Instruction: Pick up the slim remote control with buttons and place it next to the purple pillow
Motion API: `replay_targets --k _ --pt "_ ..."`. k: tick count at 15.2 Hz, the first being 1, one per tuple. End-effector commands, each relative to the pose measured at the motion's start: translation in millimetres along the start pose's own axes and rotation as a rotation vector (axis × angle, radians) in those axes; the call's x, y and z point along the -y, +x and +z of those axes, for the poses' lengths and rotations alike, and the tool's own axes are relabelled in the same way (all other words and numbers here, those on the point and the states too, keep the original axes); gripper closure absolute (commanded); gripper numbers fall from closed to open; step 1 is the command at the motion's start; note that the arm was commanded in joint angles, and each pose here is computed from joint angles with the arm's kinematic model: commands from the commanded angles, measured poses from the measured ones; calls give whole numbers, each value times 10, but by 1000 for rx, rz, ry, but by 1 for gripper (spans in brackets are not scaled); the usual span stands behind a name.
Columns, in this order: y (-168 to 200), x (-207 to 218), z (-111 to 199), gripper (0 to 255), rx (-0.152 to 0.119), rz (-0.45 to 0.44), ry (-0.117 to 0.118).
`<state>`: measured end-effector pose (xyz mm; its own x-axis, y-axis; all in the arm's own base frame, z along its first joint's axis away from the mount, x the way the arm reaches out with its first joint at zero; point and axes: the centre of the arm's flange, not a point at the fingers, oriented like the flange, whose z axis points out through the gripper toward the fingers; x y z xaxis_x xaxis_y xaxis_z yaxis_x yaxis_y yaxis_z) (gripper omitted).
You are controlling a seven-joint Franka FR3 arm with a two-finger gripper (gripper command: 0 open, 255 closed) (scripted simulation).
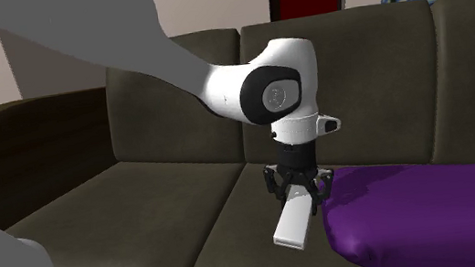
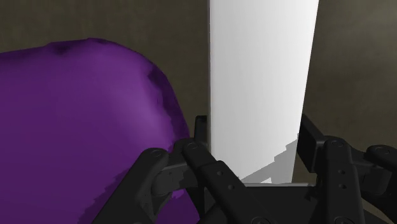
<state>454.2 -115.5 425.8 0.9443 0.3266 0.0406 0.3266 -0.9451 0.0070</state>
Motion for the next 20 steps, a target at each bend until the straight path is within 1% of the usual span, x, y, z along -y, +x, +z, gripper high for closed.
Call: replay_targets --k 1,15,20 --pt "2 4 101 255 -1 0 -1" --pt "-28 9 832 255 -1 0 -1" --pt "-28 9 832 255 -1 0 -1"
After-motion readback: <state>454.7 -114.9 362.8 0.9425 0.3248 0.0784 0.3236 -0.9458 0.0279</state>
